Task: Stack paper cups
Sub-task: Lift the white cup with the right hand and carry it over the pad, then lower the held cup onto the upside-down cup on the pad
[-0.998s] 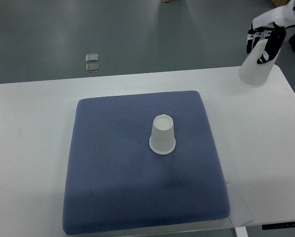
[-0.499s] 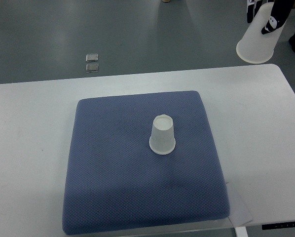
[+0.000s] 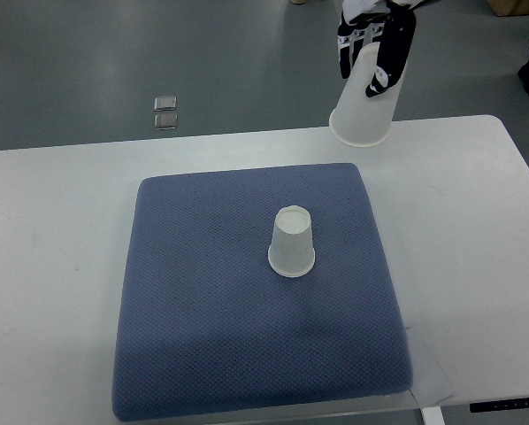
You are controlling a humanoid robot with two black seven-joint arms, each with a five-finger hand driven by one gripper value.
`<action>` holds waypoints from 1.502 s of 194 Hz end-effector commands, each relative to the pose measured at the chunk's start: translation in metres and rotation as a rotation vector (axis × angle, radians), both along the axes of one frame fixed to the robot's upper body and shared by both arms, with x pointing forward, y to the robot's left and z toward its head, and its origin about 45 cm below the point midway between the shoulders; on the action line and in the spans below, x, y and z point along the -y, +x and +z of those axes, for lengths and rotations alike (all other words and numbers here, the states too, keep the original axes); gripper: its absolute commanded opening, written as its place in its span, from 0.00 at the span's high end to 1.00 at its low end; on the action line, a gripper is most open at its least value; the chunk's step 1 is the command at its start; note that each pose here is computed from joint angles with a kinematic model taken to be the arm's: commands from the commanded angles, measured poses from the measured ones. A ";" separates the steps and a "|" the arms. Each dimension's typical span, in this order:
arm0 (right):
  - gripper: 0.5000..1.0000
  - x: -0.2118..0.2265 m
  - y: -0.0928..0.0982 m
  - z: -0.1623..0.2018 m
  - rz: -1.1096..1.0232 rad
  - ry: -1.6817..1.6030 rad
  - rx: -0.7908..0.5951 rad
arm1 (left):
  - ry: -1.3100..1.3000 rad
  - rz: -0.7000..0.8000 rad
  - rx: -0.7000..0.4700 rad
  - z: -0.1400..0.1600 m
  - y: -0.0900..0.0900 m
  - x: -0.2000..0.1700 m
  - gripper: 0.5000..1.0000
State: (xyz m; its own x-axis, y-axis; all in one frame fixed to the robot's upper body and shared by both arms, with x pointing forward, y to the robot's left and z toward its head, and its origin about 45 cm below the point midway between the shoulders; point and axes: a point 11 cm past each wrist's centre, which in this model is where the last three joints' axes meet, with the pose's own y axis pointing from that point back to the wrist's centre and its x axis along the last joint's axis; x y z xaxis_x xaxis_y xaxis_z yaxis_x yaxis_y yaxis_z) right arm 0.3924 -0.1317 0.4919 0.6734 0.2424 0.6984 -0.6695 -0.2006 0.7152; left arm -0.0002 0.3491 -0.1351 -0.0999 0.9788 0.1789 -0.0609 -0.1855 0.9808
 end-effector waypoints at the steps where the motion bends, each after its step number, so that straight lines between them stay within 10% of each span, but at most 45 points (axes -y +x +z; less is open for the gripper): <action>1: 0.70 -0.024 0.000 -0.010 0.042 0.021 -0.023 | 0.000 0.000 0.000 0.000 0.000 0.000 0.00; 292: 0.69 -0.057 -0.007 -0.095 0.058 0.081 -0.179 | 0.000 0.000 0.000 0.000 0.000 0.000 0.00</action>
